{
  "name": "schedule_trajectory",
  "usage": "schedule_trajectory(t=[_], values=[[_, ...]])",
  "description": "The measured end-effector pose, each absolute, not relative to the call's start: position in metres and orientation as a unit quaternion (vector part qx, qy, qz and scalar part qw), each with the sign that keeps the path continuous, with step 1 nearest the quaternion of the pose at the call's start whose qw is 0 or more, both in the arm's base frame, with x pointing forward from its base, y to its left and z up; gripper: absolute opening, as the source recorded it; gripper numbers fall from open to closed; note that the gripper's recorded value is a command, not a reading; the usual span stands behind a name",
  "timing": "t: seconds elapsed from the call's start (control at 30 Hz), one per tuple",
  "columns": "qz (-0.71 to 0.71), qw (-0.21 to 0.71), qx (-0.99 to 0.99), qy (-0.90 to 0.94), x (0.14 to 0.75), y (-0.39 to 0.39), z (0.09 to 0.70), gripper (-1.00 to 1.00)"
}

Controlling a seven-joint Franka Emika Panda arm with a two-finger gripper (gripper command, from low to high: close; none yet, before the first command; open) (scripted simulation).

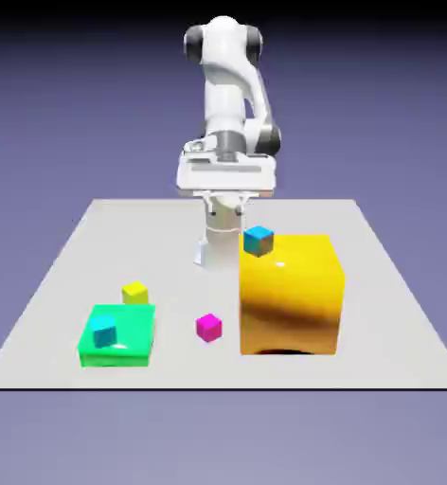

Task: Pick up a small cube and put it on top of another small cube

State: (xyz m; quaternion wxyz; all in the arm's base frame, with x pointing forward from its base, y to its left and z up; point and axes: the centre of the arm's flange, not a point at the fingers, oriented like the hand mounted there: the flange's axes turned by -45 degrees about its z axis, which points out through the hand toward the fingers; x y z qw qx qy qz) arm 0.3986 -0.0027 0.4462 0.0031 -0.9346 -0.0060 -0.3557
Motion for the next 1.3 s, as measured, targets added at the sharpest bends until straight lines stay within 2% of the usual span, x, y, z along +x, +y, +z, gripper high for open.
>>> schedule_trajectory(t=[0.47, 0.93, 1.0, 1.07, 1.1, 1.17, 1.3], values=[[0.034, 0.102, -0.971, 0.214, 0.452, -0.077, 0.286, 0.00], [0.364, 0.177, -0.831, 0.381, 0.438, -0.123, 0.146, 0.00], [0.380, 0.180, -0.820, 0.389, 0.436, -0.125, 0.139, 0.00], [0.380, 0.181, -0.820, 0.388, 0.421, -0.105, 0.103, 0.00], [0.380, 0.180, -0.820, 0.389, 0.412, -0.096, 0.087, -1.00], [0.380, 0.181, -0.820, 0.389, 0.412, -0.096, 0.087, -1.00], [0.355, 0.194, -0.839, 0.364, 0.450, -0.120, 0.151, -1.00]])
